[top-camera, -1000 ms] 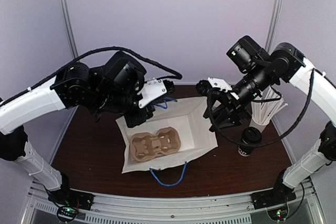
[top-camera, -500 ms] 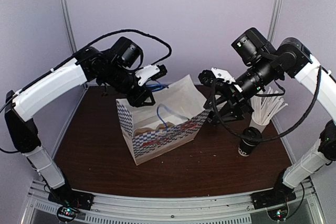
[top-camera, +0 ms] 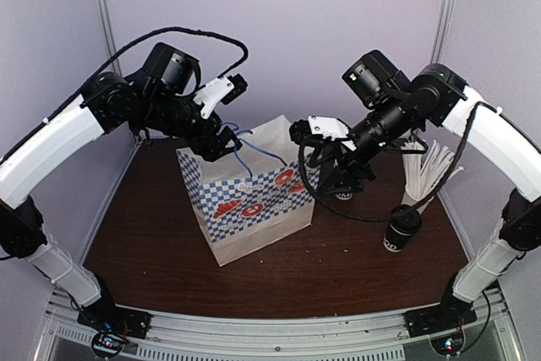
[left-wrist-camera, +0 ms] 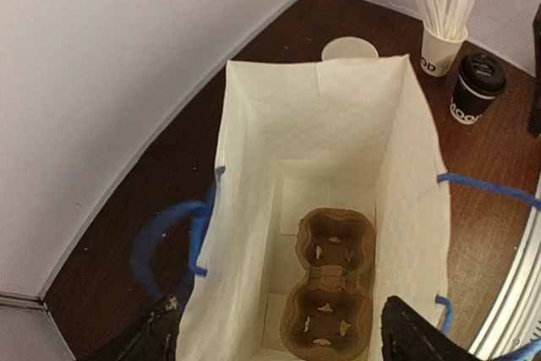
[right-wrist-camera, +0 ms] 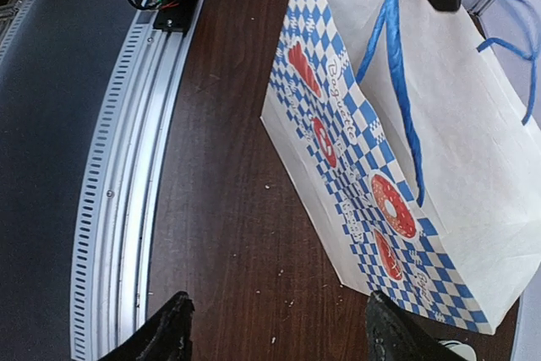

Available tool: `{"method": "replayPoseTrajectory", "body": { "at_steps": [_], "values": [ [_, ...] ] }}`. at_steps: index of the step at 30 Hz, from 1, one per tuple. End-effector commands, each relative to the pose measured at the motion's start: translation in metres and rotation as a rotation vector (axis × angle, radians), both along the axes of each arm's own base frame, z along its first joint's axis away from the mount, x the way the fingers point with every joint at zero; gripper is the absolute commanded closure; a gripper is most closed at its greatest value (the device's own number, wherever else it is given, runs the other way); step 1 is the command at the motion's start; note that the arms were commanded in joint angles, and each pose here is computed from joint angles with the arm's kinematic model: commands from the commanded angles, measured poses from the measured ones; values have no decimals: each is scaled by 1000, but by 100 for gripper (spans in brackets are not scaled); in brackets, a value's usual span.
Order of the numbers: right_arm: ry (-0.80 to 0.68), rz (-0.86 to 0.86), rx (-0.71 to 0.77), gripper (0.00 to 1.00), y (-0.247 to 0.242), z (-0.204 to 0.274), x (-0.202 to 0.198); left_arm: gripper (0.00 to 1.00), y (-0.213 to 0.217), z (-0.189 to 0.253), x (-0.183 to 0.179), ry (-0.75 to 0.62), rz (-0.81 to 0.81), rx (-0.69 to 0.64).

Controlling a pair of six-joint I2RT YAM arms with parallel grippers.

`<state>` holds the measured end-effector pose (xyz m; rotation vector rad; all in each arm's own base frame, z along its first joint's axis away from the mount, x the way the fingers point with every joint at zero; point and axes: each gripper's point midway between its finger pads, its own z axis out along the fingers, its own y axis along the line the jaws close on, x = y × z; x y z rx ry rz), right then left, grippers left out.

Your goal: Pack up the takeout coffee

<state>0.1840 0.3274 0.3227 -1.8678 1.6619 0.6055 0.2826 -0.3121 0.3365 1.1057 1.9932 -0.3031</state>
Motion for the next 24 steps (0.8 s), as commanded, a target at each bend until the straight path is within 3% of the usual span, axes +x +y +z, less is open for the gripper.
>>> {"method": "replayPoseTrajectory", "body": {
  "at_steps": [1, 5, 9, 15, 20, 22, 24],
  "values": [
    [-124, -46, 23, 30, 22, 8, 32, 14, 19, 37, 13, -141, 110, -60],
    [-158, -65, 27, 30, 38, 7, 48, 11, 34, 30, 15, -122, 180, -12],
    [-182, -84, 20, 30, 45, 2, 60, 11, 39, 8, 11, -7, 219, 13],
    [-166, -50, -13, 33, 55, -19, 65, 19, 59, -21, 27, 122, 294, 21],
    [-107, -10, -17, 50, 66, -31, 62, 29, 64, -33, 42, 187, 279, -32],
    [-85, 8, -9, 60, 69, -31, 58, 37, 59, -33, 45, 203, 238, -54],
    [-69, 21, -2, 68, 70, -29, 54, 50, 56, -36, 49, 223, 210, -58]
  ]
}}
